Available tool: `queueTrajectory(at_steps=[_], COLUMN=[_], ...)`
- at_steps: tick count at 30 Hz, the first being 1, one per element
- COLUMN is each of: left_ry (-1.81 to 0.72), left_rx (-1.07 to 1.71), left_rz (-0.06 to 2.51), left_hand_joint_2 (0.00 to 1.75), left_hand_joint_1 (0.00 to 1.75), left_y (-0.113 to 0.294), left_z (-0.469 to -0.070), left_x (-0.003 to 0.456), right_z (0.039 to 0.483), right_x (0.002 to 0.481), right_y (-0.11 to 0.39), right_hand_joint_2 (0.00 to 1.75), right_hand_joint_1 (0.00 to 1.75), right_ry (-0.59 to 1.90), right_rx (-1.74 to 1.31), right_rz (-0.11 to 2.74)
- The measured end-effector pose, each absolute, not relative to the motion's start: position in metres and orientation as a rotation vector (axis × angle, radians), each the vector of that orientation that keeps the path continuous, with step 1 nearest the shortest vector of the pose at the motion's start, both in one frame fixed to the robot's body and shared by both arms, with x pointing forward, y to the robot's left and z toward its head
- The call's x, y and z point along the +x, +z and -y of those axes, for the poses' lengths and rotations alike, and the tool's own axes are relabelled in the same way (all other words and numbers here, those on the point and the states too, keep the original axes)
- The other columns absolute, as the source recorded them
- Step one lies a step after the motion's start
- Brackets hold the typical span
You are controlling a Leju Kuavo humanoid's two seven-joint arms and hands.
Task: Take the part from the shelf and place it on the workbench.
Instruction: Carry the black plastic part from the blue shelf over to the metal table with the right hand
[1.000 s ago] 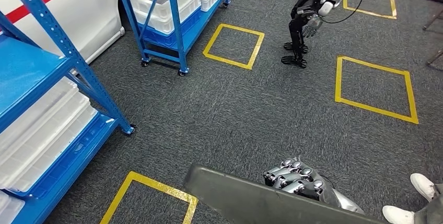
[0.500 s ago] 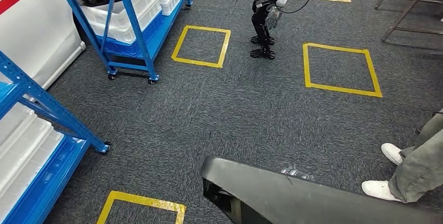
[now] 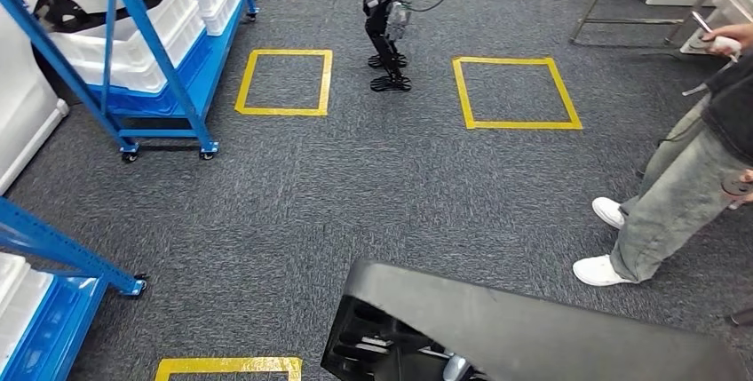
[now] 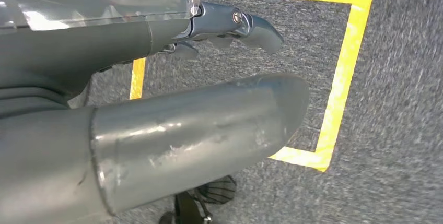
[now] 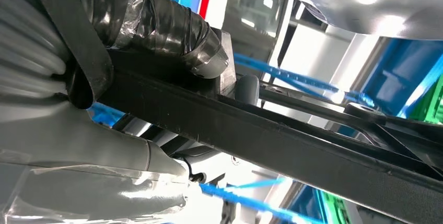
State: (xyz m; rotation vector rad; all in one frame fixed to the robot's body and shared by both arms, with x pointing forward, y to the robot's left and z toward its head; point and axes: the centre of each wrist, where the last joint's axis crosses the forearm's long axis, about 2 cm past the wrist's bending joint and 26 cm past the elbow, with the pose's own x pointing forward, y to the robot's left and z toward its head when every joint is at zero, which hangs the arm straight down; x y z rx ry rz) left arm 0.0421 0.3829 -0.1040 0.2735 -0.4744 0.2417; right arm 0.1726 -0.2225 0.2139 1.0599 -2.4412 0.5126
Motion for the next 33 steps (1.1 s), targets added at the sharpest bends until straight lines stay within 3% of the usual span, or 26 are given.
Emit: queueTrajectory(at_steps=[33], left_ry=[0.194], left_rx=[0.2], left_rz=[0.44], left_hand_joint_2=[0.0], left_hand_joint_1=[0.0], left_y=[-0.108], left_z=[-0.358], left_x=[0.04], right_z=[0.192], right_x=[0.164], right_y=[0.208], right_hand_joint_2=[1.75], right_hand_joint_1=[1.73], right_ry=[0.468], right_rx=[1.212], right_rz=[2.356])
